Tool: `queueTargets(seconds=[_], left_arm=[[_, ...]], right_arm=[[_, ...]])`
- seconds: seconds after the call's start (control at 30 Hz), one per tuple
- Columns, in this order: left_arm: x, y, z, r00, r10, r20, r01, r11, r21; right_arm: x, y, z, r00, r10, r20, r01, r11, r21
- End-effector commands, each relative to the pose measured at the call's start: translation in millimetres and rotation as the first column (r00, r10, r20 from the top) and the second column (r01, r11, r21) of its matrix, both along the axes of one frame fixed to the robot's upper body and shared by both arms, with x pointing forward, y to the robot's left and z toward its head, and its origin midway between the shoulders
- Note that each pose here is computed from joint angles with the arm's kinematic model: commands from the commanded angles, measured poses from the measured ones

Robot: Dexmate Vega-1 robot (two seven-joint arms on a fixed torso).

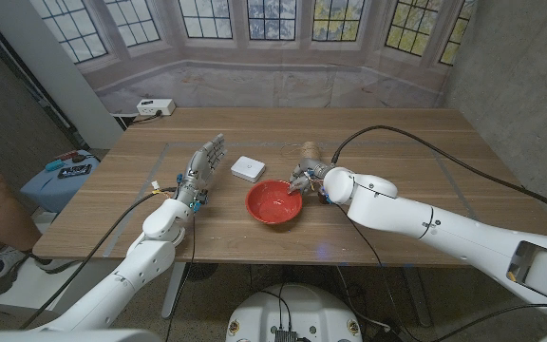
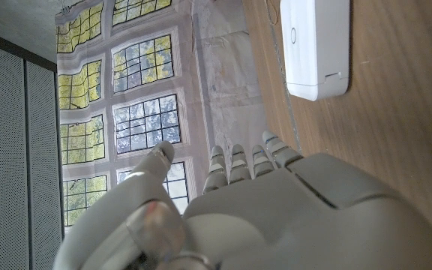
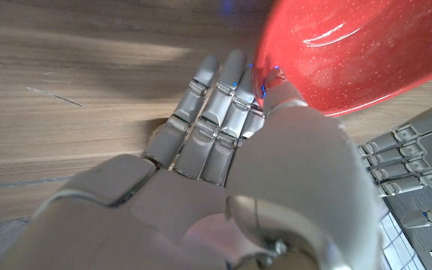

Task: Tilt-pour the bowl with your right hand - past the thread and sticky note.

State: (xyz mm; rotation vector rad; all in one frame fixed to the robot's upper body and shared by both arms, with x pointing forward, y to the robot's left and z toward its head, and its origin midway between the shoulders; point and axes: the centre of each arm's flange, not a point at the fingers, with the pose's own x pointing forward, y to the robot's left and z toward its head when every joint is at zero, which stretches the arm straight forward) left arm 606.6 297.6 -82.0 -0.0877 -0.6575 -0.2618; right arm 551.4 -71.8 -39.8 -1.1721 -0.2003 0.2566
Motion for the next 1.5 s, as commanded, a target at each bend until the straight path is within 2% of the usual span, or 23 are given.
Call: queueTargets(seconds=[0.03,0.7,1.03,1.3,1.5], left_arm=[[-5.9,-2.1,-0.9,1.000,0.000,0.006,0.000,1.000,0.005],[-15.4,4.9,-6.9,1.000,0.010,0.000,-0.010,1.000,0.002],[-18.0,4.8,-7.1,1.000,0.012,0.002,-0.012,1.000,0.005],[-17.2,6.4,-4.6,1.000,0.016,0.002,-0.016,1.000,0.005],[-14.7,7.3,-2.4,1.000,0.019,-0.001,-0.019,1.000,0.008]], right_arm=[[-5.3,1.4,-1.9,1.000,0.022,-0.012,-0.022,1.000,-0.009],[-10.6,9.2,4.4,0.996,0.062,-0.068,-0.064,0.997,-0.038],[-10.3,8.0,9.0,0.995,0.072,-0.064,-0.074,0.997,-0.036],[-4.9,7.7,15.0,0.993,0.089,-0.072,-0.092,0.995,-0.039],[2.4,7.6,24.2,0.993,0.098,-0.062,-0.101,0.994,-0.040]])
